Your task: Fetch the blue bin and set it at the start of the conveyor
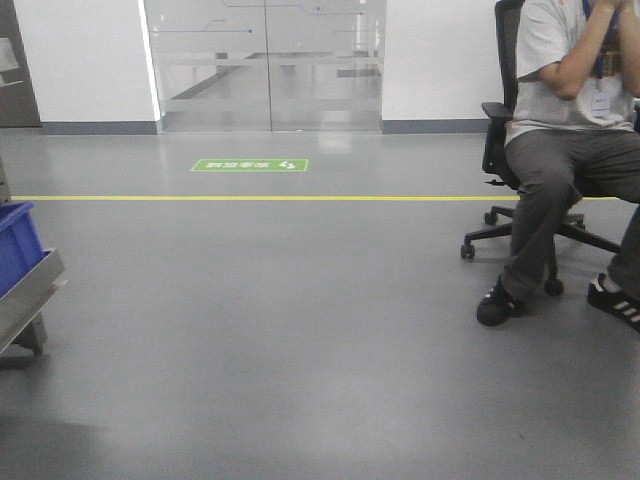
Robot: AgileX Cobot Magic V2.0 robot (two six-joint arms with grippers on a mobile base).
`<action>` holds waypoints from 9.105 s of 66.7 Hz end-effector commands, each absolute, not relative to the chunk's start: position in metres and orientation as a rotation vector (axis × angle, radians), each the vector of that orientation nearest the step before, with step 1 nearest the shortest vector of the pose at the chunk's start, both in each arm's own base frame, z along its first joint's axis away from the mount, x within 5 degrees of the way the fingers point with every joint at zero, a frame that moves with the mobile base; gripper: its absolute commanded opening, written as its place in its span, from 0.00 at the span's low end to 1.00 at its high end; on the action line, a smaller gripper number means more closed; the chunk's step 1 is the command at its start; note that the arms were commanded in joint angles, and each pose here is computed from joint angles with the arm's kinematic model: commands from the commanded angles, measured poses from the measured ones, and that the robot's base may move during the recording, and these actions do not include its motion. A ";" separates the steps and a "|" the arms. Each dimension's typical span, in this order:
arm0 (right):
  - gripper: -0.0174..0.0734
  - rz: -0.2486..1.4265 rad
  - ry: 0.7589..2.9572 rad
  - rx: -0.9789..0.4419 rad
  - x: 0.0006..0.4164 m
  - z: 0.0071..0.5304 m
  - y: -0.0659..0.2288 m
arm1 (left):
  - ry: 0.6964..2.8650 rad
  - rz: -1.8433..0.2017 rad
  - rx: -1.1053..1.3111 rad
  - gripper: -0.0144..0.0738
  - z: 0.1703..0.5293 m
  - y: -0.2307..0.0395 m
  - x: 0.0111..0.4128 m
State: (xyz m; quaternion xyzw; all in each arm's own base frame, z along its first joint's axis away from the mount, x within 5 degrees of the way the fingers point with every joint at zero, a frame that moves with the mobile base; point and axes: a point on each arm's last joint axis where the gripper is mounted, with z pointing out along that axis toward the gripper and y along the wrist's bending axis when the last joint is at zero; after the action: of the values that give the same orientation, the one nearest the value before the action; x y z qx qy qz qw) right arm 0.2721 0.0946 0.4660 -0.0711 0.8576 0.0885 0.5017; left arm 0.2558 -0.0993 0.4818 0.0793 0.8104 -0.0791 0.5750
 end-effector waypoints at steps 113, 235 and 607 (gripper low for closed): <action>0.02 0.351 1.986 -0.191 0.269 0.476 0.107 | 1.792 -0.318 0.188 0.04 0.494 -0.110 0.252; 0.02 0.351 1.983 -0.190 0.269 0.476 0.107 | 1.787 -0.297 0.195 0.04 0.495 -0.109 0.252; 0.01 0.019 1.838 -0.065 0.120 0.297 0.008 | 1.879 0.020 0.031 0.04 0.306 -0.001 0.096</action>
State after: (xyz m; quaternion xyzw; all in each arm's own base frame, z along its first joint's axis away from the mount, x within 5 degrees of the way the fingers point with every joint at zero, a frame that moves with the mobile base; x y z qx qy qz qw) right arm 0.1351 0.0095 0.2943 -0.0225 0.8227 0.0124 0.5678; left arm 0.1088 -0.0012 0.2979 0.0151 0.8338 0.0116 0.5517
